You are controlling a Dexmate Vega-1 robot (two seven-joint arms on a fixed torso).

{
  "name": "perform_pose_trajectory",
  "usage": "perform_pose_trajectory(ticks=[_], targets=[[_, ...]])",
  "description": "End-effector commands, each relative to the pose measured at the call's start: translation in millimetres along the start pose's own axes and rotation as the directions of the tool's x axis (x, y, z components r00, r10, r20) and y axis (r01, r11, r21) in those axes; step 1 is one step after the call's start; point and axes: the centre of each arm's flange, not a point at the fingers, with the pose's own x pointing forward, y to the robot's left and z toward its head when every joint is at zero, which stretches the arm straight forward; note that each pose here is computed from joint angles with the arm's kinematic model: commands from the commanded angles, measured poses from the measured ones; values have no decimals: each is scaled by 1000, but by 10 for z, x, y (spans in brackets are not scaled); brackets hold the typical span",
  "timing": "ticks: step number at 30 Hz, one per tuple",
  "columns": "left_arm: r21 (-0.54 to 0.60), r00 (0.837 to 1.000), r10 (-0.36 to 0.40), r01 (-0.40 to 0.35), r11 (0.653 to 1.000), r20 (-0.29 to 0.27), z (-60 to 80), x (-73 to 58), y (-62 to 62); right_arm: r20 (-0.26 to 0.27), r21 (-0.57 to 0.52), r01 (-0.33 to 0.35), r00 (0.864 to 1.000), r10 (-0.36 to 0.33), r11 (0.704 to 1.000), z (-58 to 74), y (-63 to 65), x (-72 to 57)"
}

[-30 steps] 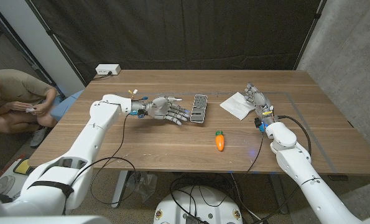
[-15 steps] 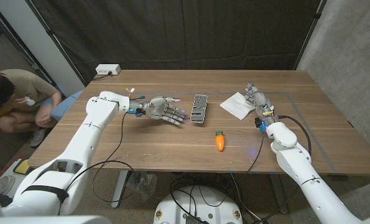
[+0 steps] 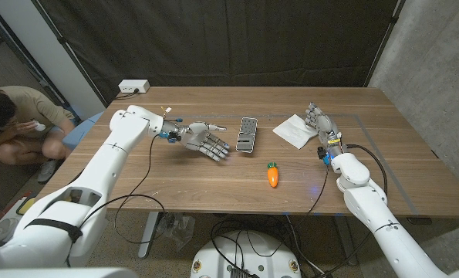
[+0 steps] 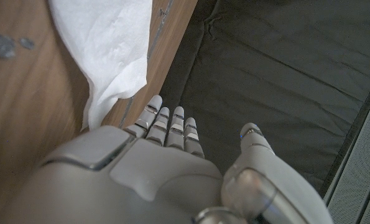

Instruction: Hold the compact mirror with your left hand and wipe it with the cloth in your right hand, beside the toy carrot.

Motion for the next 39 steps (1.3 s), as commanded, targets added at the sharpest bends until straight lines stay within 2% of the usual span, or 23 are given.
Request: perform_pose_trajectory(ticks=[1,8,13,18,28,33,39], targets=[[-60,998,30,-33,998,-54,-49,59,-52,9,10,7,1000,-7,1000,-34,-28,-49],[-95,998,48,-51,994,-32,-57,156,-110,10,19,6,1000,-7,1000,-68,-43,-72],[-144,999,51,-49,988,10,-52,259,-155,12,22,8,1000,-8,1000,-79,-63,-94],[-167,999,45,-42,985,14,-34,376,-201,14,28,10,1000,-10,1000,-89,-91,-121],[-143,999,35,-39,989,-27,84,516,-279,18,41,25,1000,-26,999,-123,-180,-197],[-122,997,44,-52,991,-71,141,568,-319,21,47,32,999,-33,998,-140,-220,-225],[-132,996,54,-63,989,-73,153,653,-357,20,48,35,999,-36,998,-158,-257,-254]])
